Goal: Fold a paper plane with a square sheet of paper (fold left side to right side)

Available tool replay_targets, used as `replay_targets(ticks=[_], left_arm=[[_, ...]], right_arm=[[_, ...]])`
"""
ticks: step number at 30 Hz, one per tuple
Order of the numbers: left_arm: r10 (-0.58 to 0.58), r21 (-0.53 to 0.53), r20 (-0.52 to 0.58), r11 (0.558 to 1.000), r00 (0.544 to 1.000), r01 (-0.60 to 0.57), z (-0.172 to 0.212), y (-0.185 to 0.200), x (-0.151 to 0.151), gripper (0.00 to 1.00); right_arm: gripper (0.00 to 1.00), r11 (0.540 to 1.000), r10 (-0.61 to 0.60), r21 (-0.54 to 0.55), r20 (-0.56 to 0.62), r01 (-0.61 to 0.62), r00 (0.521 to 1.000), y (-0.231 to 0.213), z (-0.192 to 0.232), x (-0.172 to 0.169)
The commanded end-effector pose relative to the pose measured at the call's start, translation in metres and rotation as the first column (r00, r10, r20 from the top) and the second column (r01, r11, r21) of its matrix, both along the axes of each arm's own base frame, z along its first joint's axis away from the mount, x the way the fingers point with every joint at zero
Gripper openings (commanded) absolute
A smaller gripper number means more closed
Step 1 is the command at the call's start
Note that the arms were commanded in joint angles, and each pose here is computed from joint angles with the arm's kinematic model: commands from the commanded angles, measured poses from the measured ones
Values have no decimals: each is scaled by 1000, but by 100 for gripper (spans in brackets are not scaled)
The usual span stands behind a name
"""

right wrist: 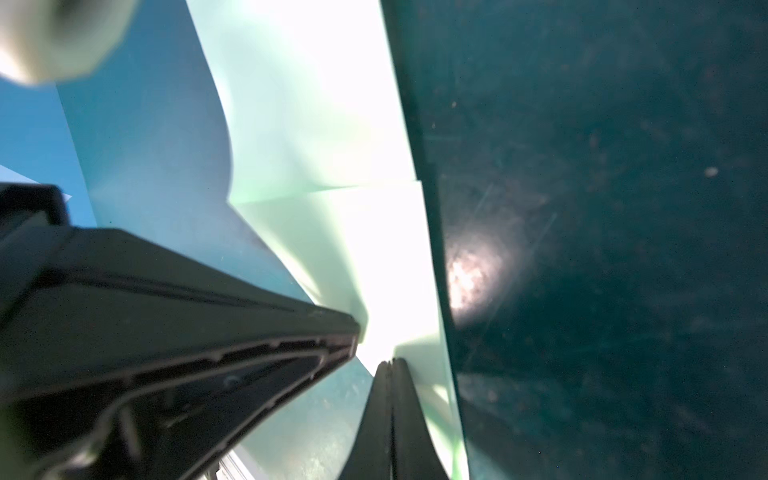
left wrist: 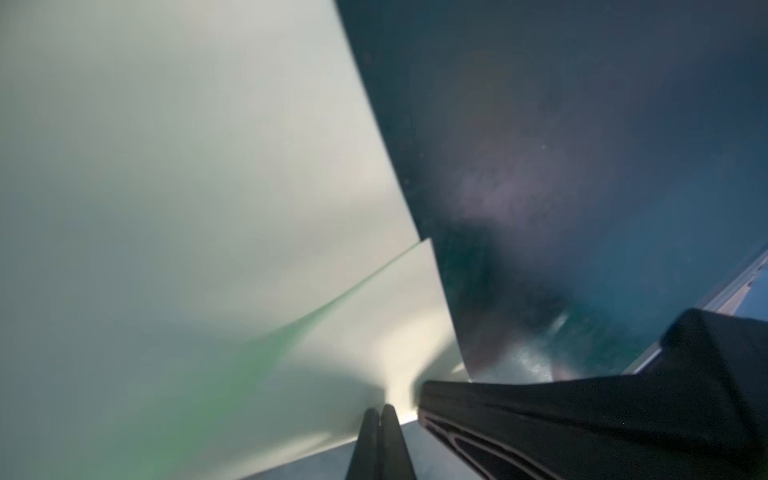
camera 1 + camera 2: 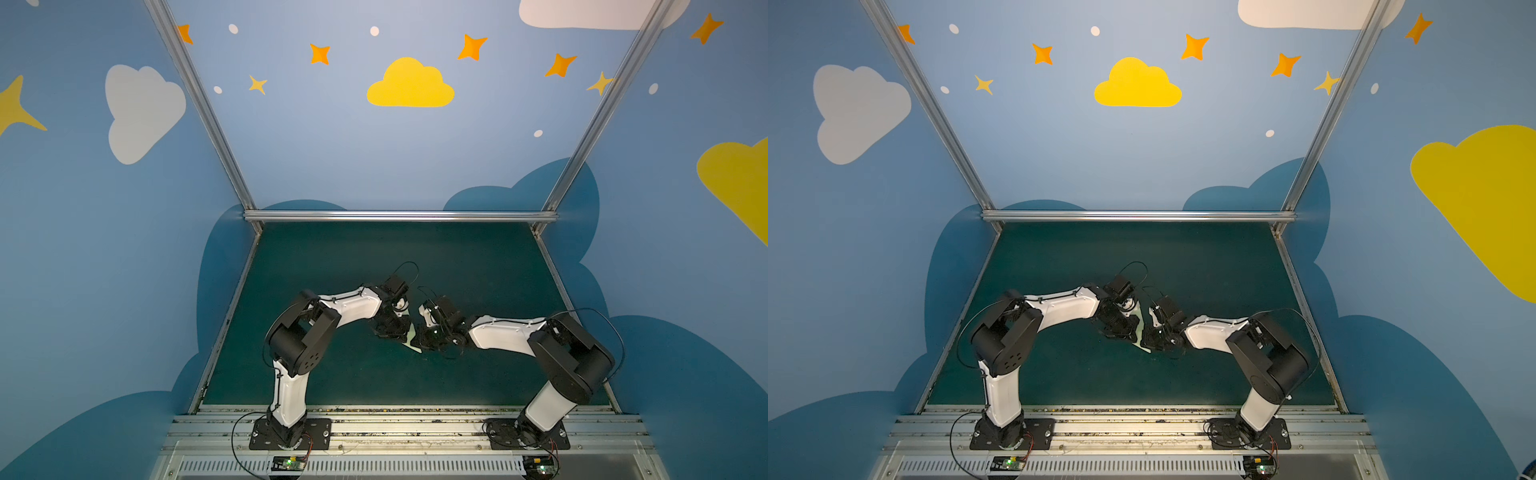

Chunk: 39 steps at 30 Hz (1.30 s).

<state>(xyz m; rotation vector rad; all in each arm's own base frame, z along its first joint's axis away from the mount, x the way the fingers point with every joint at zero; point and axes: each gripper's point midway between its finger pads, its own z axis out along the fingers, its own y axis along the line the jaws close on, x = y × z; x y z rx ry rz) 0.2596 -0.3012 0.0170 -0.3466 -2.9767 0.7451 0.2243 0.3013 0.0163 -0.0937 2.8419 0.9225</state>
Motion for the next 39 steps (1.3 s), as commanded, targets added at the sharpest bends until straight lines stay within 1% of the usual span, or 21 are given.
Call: replay_targets(ticks=[1,10,22,32,39], left_arm=[[-13,38,0,999,1000,13,-6,7,0,4],[24,67,-2,997,1000,-24,-9,29,6,4],[119,114,-27,987,993,-115,-17,71,14,4],[188,185,-40,967,981,-178,-26,104,22,4],[257,249,-65,940,964,-234,-39,130,30,4]], right_arm=[[0,987,-2,-158,-112,-16,994,-28,-48,-29],[0,987,-4,-159,-111,-13,994,-30,-49,-30],[0,987,-7,-158,-108,-10,994,-31,-48,-29],[0,988,-9,-152,-100,-7,995,-32,-46,-29],[0,990,-8,-141,-94,-5,996,-32,-44,-30]])
